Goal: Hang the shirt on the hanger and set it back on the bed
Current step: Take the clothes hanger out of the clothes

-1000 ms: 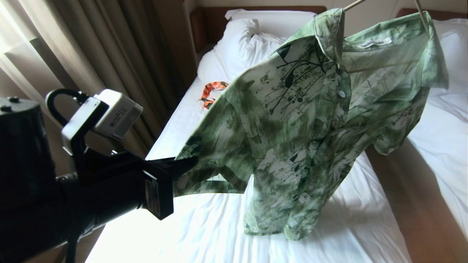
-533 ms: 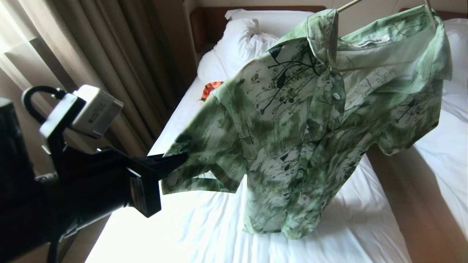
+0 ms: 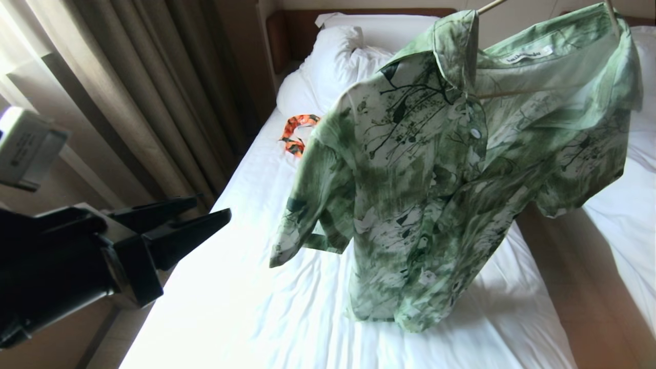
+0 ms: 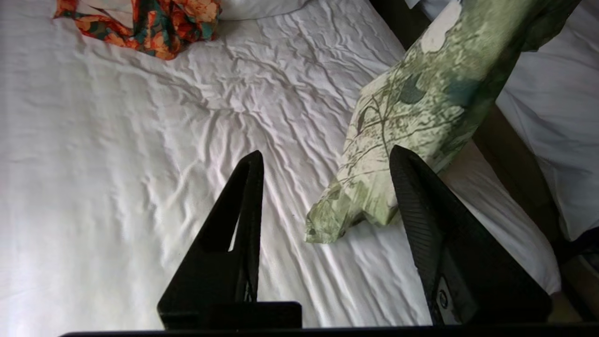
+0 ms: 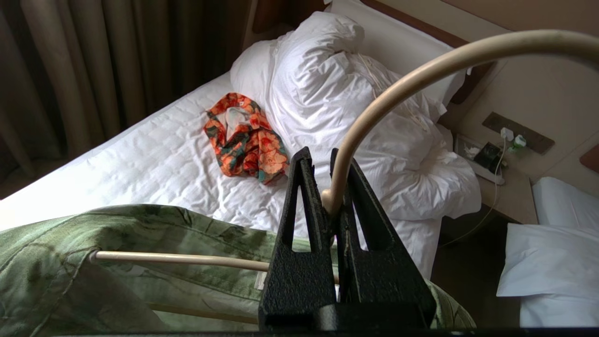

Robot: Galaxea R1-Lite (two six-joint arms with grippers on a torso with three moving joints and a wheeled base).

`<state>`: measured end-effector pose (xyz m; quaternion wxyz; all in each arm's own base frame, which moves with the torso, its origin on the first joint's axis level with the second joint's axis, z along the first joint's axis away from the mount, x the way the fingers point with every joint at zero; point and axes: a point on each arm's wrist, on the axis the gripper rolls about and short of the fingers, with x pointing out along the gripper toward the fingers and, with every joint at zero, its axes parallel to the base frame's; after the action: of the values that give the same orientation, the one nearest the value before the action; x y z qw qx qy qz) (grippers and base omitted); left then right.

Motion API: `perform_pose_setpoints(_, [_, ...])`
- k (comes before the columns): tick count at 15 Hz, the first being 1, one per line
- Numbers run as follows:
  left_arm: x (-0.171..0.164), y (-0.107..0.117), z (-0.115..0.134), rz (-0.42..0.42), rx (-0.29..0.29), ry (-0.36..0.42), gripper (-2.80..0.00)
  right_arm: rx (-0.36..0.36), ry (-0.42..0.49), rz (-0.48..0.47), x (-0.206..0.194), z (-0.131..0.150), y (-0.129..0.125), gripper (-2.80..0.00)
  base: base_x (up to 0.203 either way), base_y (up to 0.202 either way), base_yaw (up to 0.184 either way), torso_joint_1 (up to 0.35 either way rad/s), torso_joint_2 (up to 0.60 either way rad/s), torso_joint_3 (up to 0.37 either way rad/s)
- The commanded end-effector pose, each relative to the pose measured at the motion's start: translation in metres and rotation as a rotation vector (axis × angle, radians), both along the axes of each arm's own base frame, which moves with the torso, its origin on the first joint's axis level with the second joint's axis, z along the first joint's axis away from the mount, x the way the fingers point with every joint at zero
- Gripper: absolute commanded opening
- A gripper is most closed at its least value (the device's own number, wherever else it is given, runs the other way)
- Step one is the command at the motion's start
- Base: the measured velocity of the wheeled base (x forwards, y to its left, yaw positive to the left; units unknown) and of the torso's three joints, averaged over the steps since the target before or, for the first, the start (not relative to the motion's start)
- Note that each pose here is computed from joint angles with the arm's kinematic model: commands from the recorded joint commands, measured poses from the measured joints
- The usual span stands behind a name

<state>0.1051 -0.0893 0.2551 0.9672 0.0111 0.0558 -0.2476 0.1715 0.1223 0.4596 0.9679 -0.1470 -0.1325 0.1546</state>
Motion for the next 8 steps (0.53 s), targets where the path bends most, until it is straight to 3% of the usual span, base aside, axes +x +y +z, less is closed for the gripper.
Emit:
perform_pose_setpoints(1, [-0.013, 0.019, -0.005, 0.058, -0.022, -0.027, -2.80, 0.003, -0.007, -0.003, 0.001, 0.001, 0.000, -2.80, 0.000, 0.000, 0.000, 0.000, 0.00, 0.000])
perform_pose_setpoints(5, [-0.041, 0.058, -0.016, 0.276, -0.067, -0.099, -2.80, 0.021, -0.117, -0.022, 0.009, 0.013, 0.006, -2.80, 0.000, 0.000, 0.000, 0.000, 0.00, 0.000])
perform_pose_setpoints(8, [-0.061, 0.078, -0.036, 0.412, -0.063, -0.108, -2.80, 0.046, -0.167, -0.039, 0.008, 0.018, 0.004, -2.80, 0.000, 0.000, 0.000, 0.000, 0.00, 0.000])
